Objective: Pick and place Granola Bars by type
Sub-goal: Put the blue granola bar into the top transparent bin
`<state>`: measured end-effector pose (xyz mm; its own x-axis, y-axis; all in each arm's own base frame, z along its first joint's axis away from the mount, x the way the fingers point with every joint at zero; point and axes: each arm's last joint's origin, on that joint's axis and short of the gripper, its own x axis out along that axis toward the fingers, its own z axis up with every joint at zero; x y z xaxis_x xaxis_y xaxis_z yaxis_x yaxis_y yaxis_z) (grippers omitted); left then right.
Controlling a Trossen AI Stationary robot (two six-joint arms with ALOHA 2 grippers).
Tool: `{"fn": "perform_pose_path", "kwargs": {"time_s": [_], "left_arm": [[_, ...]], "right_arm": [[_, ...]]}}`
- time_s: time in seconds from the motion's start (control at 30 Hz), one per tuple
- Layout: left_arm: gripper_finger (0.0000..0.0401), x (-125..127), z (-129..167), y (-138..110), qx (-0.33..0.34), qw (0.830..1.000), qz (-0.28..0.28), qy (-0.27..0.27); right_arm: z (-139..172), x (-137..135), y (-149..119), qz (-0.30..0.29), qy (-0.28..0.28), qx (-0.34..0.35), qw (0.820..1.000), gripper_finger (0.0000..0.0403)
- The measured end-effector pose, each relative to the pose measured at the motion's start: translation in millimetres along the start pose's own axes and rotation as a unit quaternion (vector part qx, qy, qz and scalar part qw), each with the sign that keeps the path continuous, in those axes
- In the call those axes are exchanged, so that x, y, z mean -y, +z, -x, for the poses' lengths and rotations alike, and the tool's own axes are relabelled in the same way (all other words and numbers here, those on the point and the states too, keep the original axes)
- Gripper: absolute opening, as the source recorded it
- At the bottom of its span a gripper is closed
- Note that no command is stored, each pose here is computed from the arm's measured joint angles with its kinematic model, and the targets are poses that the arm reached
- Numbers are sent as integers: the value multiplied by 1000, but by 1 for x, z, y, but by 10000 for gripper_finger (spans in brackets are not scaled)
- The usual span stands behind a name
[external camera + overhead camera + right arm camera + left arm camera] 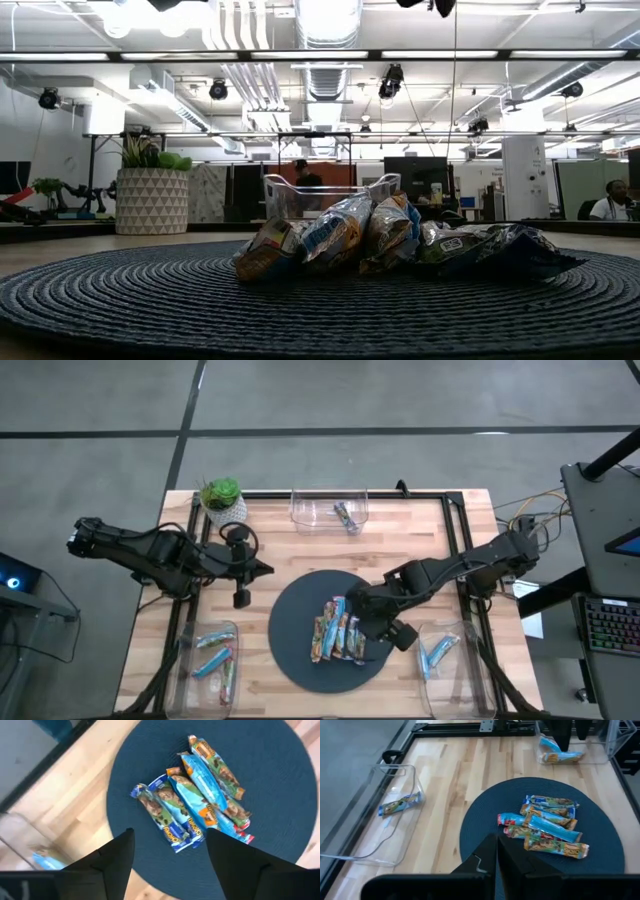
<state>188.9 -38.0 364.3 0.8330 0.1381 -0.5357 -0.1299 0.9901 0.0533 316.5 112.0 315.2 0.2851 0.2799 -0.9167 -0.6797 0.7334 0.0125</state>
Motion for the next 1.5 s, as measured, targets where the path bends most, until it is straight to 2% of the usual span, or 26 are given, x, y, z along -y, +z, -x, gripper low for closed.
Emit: {"fn": "perform_pose_path", "kwargs": {"time_s": [0.17,0.3,0.7,0.97,1.27,1.5], "left_arm": [[0,-1,0,0,2,1000,0,16],[0,-1,0,0,3,1000,-2,23],[0,-1,0,0,2,1000,-1,23],[0,-1,0,0,2,1000,-1,23],[0,-2,0,0,3,999,-2,32],[0,-2,0,0,3,999,-3,33]], "right_arm": [[-11,2,1,42,-24,-30,998,239],[-24,4,2,86,-22,-49,995,237],[-76,11,4,104,9,-108,989,235],[-93,10,7,113,18,-114,987,231],[-117,5,10,159,36,-129,978,230],[-127,5,8,161,40,-136,977,232]]}}
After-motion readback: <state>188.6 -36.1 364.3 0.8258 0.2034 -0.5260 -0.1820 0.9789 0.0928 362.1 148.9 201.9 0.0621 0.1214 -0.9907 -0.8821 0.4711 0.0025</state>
